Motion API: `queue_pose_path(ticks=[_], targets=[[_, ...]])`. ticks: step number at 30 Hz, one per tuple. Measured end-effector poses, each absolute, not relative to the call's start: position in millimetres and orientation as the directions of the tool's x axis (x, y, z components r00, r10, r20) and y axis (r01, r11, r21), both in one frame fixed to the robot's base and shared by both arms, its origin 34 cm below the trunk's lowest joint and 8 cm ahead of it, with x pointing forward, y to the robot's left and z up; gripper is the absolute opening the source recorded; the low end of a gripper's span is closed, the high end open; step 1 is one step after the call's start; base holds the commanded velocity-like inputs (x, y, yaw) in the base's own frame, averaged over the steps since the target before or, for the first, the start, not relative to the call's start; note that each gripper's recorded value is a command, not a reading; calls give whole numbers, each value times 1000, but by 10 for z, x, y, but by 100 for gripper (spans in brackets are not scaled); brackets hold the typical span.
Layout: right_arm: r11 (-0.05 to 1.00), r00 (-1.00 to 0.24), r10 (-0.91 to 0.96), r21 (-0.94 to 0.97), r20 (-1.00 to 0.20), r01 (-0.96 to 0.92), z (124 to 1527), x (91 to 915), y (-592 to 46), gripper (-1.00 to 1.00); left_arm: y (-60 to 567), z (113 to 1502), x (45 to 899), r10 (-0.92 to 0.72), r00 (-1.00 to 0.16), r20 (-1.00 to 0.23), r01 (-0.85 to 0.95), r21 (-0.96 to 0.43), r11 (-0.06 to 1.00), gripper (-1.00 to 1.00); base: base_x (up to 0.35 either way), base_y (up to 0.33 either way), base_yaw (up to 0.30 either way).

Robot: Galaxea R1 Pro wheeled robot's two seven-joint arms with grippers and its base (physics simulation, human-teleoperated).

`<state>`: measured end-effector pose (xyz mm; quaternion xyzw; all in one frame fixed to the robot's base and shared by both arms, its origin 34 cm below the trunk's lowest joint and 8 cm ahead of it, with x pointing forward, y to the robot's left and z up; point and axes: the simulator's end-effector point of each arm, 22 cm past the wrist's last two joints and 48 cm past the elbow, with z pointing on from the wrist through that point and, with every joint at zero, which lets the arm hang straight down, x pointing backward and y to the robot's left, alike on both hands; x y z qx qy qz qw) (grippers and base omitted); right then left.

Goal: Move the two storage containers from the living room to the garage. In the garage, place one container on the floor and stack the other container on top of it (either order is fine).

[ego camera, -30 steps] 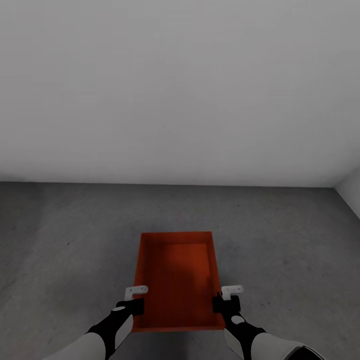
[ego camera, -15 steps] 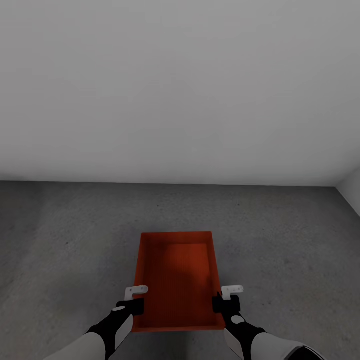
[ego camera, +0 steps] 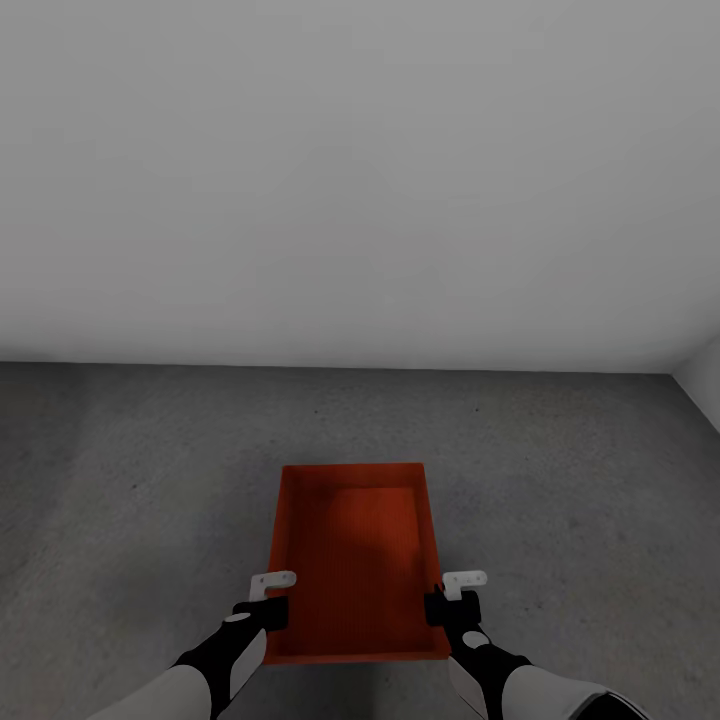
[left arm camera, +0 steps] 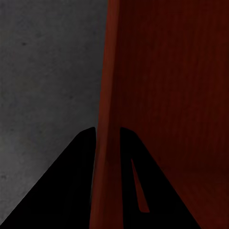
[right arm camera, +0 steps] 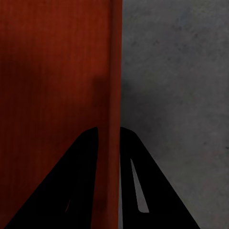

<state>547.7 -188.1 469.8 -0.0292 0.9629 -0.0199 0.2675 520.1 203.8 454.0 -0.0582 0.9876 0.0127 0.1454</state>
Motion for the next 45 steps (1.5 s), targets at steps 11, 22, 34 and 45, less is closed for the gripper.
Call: queue_pose_path(ticks=[11, 22, 34, 45], targets=[[998, -855, -67, -54, -514, -45, 4651, 5477, -1881, -100, 2038, 4493, 5202, -111, -951, -289, -119, 8, 993, -100, 0, 0, 0], [998, -855, -67, -54, -514, -46, 4474, 5477, -1881, -100, 2038, 4316, 5201, -111, -951, -289, -119, 8, 993, -100, 0, 0, 0], [998, -855, -67, -54, -515, -46, 4391, 5475, -1881, -100, 2038, 4233, 5200, -111, -951, -290, -119, 8, 993, -100, 0, 0, 0], [998, -855, -67, -54, -515, -45, 4391, 5474, -1881, -100, 2038, 4233, 5200, -111, -951, -290, -118, 8, 993, -100, 0, 0, 0]])
